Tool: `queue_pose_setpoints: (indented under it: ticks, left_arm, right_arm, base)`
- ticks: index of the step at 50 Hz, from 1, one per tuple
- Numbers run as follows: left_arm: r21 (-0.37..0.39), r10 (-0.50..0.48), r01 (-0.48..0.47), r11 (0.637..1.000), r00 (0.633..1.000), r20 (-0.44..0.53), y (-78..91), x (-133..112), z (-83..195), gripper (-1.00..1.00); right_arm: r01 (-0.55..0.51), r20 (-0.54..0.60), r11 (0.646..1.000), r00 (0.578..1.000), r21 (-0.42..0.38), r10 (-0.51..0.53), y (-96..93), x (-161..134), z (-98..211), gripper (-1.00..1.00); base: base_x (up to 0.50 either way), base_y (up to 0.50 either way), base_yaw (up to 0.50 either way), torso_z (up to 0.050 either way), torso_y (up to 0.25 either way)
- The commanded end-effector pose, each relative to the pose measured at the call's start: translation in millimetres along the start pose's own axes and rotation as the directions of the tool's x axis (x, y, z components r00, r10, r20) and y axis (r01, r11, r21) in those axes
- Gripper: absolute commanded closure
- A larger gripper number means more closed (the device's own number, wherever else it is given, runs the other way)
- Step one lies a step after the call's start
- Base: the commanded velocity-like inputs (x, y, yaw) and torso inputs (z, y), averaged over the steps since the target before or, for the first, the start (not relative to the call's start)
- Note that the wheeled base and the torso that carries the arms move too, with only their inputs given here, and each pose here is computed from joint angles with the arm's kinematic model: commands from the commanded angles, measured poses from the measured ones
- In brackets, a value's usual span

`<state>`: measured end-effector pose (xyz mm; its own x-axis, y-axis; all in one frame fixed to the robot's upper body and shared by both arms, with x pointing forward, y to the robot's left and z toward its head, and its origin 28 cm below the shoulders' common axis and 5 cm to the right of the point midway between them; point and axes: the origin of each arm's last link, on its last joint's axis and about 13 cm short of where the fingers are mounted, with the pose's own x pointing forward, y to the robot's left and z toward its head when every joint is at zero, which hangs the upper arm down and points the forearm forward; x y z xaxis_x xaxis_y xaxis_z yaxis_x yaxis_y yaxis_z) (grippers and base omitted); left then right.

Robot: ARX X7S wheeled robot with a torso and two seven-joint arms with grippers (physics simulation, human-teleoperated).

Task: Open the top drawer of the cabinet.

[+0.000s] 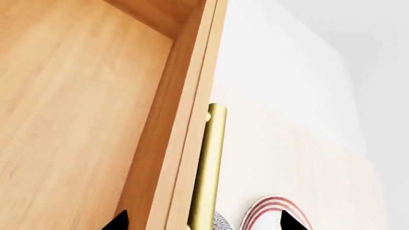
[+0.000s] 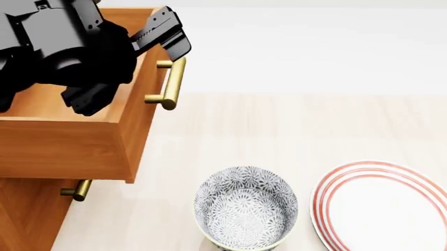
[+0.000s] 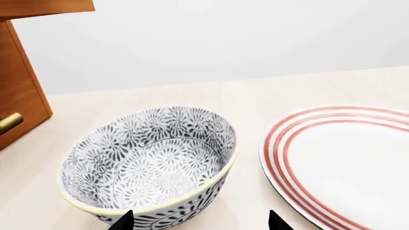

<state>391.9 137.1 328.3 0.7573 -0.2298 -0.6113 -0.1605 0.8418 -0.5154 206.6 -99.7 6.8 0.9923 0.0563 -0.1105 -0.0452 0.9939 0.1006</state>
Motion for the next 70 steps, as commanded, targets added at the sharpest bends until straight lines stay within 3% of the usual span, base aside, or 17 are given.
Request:
queue_pose_setpoints:
  ticks: [1,22,31,44,51,58,61,62,70]
  left_arm:
    - [-0.011,-0.170,0.169,0.985,0.984,-0.048,-19.2,-11.3,-10.0,-1.00]
    - [0.010,-0.254,0.255,0.967,0.963,-0.086,-30.6,-10.6,-23.6,-1.00]
    - [0.037,-0.333,0.338,0.940,0.937,-0.106,-40.3,-16.0,-35.4,-1.00]
    - [0.076,-0.374,0.382,0.921,0.921,-0.107,-44.7,-25.0,-43.5,-1.00]
    - [0.231,-0.374,0.358,0.905,0.927,0.026,-37.8,-37.8,-49.5,-1.00]
    - [0.389,-0.434,0.364,0.846,0.895,0.106,-30.7,-50.3,-59.2,-1.00]
    - [0.451,-0.433,0.329,0.830,0.889,0.148,-26.4,-50.5,-64.7,-1.00]
    - [0.507,-0.431,0.282,0.815,0.879,0.204,-24.9,-50.7,-65.6,-1.00]
    - [0.603,-0.468,0.214,0.768,0.831,0.301,-20.2,-61.5,-72.9,-1.00]
  right_arm:
    - [-0.013,0.014,1.000,1.000,-0.001,0.013,1.3,0.6,1.2,-1.00]
    - [-0.027,0.020,1.000,0.999,-0.014,0.027,2.2,-1.8,1.7,-1.00]
    - [-0.032,0.019,0.999,0.999,-0.019,0.032,2.1,-1.7,1.1,-1.00]
    - [-0.033,0.018,0.999,0.999,-0.018,0.034,1.9,-1.6,1.4,-1.00]
    - [-0.025,0.017,1.000,1.000,-0.012,0.025,0.9,0.5,1.5,-1.00]
    - [-0.018,0.015,1.000,1.000,-0.008,0.018,0.9,1.5,2.5,-1.00]
    - [-0.016,0.015,1.000,1.000,-0.006,0.016,0.7,1.8,2.0,-1.00]
    - [-0.016,0.014,1.000,1.000,-0.006,0.016,0.8,1.6,2.0,-1.00]
    - [-0.020,0.010,1.000,1.000,-0.007,0.020,1.0,0.6,2.6,-1.00]
  base:
    - [0.00,0.00,0.00,0.000,0.000]
    - [0.00,0.00,0.00,0.000,0.000]
    - [0.00,0.00,0.00,0.000,0.000]
    - [0.00,0.00,0.00,0.000,0.000]
    - [0.00,0.00,0.00,0.000,0.000]
    - [0.00,0.00,0.00,0.000,0.002]
    - [0.00,0.00,0.00,0.000,0.004]
    - [0.00,0.00,0.00,0.000,0.000]
    - [0.00,0.00,0.00,0.000,0.000]
